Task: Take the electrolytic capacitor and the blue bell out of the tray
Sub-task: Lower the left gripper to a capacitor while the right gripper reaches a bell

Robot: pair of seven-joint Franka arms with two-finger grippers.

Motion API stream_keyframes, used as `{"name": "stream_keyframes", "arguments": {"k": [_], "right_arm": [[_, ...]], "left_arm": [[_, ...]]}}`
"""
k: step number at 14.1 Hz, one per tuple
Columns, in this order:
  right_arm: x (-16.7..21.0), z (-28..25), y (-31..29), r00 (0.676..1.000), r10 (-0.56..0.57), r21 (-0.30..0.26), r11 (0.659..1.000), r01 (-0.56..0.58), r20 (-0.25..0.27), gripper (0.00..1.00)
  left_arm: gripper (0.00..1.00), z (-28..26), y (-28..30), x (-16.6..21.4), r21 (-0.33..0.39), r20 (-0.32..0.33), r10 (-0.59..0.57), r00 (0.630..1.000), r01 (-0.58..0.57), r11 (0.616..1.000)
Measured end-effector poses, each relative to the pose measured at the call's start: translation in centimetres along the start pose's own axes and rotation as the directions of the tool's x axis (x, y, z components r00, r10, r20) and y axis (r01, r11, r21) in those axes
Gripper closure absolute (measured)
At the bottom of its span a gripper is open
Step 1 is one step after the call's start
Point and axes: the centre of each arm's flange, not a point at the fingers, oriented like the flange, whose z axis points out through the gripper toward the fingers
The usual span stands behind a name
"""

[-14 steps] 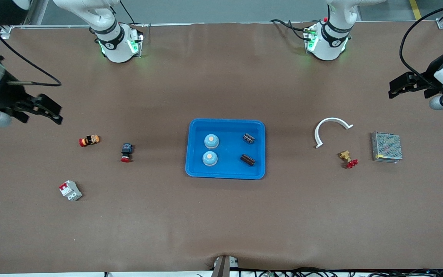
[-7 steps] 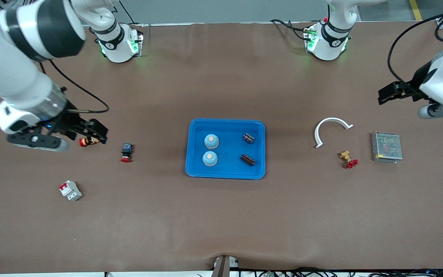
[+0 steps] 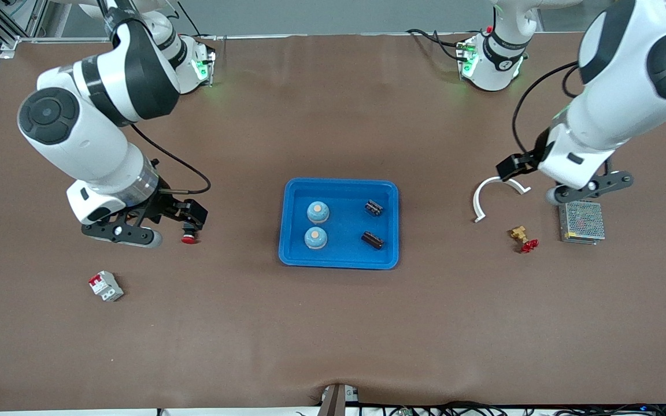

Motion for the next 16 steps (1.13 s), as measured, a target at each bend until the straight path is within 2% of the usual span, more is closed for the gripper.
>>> {"name": "stream_keyframes", "arguments": {"k": [4,10,16], "right_arm": [[-1.3,2.8,-3.9,0.999,0.050,0.008,0.999,-0.050,0.001,0.00],[-3.2,7.2,-8.1,0.994,0.108,0.028,0.994,-0.107,-0.007,0.00],[-4.9,10.5,-10.4,0.996,0.093,0.027,0.995,-0.093,0.002,0.00]], "left_arm": [[0.00,3.6,3.8,-0.6,-0.025,-0.010,-0.080,0.997,0.079,0.997],[0.00,9.9,8.5,-3.5,-0.056,-0.031,-0.203,0.979,0.201,0.978],[0.00,15.2,10.9,-5.3,-0.092,-0.034,-0.284,0.958,0.280,0.956]]}}
